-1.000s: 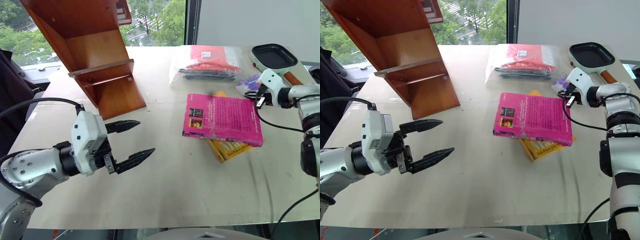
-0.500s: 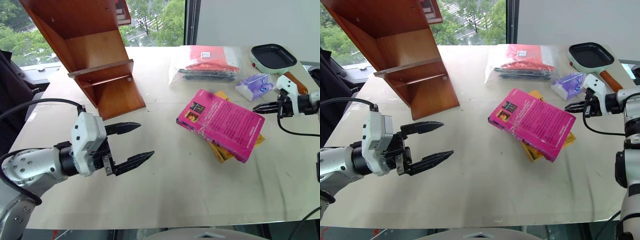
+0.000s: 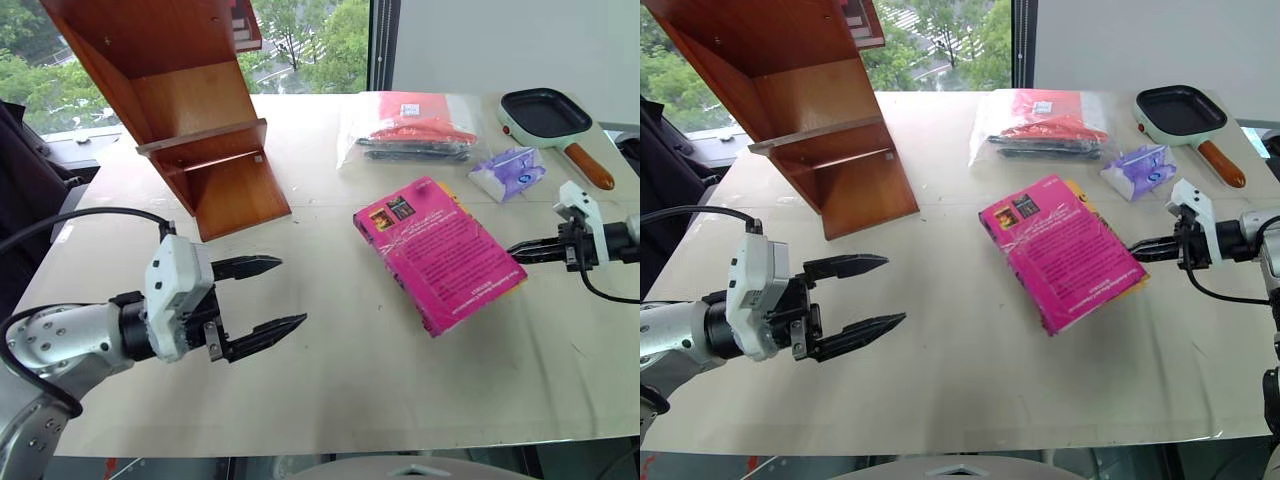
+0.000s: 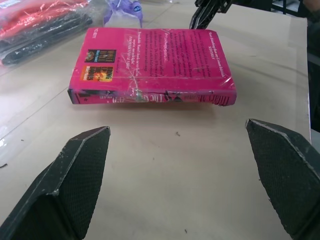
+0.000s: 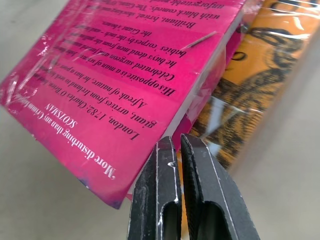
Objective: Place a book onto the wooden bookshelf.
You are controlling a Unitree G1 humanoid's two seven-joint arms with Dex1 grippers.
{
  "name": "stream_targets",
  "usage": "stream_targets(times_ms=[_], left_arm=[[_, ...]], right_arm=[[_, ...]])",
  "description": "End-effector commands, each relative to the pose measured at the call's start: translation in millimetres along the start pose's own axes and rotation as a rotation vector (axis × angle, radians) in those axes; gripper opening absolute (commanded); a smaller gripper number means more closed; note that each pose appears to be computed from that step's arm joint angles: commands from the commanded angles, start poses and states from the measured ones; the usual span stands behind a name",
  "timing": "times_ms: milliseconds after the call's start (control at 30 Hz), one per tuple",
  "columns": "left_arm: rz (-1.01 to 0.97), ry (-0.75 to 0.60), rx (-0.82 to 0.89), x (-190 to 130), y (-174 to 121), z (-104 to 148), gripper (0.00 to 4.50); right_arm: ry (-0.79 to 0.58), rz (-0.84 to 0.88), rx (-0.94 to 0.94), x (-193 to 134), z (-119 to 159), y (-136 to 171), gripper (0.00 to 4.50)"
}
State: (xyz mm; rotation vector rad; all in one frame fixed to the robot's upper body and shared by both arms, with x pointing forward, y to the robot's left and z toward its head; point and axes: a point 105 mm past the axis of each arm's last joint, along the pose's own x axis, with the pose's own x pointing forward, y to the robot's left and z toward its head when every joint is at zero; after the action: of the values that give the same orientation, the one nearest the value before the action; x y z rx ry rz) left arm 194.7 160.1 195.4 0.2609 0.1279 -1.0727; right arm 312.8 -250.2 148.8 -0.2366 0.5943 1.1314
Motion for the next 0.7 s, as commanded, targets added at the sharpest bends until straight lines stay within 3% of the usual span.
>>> stream_targets(times_ms=[33,200,300,400,500,667,700], left_arm=[[0.010,-0.009,0.028,-2.1,1.3,3.0,4.50],[0.026,-0.018,0.002,-0.9,1.4,-1.0,4.50],[0.088,-0.135,-0.164,12.6,-0.1,-4.3,4.50],[0.117,-0.268,-0.491,42.3,-12.7,-12.3,4.50],[0.079,-0.313,-0.677,65.2,-29.1,-14.0,4.50],[0.150,-0.328,-0.867,78.7,-6.0,-25.1,4.50],[0.156,-0.313,-0.901,81.1,-1.7,-30.0,4.50]], right_arm=[[-0.051,0.012,-0.018,-11.2,13.2,6.6,0.04],[-0.036,-0.163,-0.074,-22.1,7.6,-12.4,0.04],[-0.162,-0.324,-0.140,-39.3,18.0,-23.4,0.04],[-0.235,-0.232,-0.089,-53.5,19.1,10.0,0.73],[-0.302,-0.185,-0.031,-62.4,21.8,45.2,2.11],[-0.388,-0.156,0.061,-58.9,14.3,94.1,4.42],[-0.403,-0.161,0.074,-57.4,12.8,100.4,4.42]])
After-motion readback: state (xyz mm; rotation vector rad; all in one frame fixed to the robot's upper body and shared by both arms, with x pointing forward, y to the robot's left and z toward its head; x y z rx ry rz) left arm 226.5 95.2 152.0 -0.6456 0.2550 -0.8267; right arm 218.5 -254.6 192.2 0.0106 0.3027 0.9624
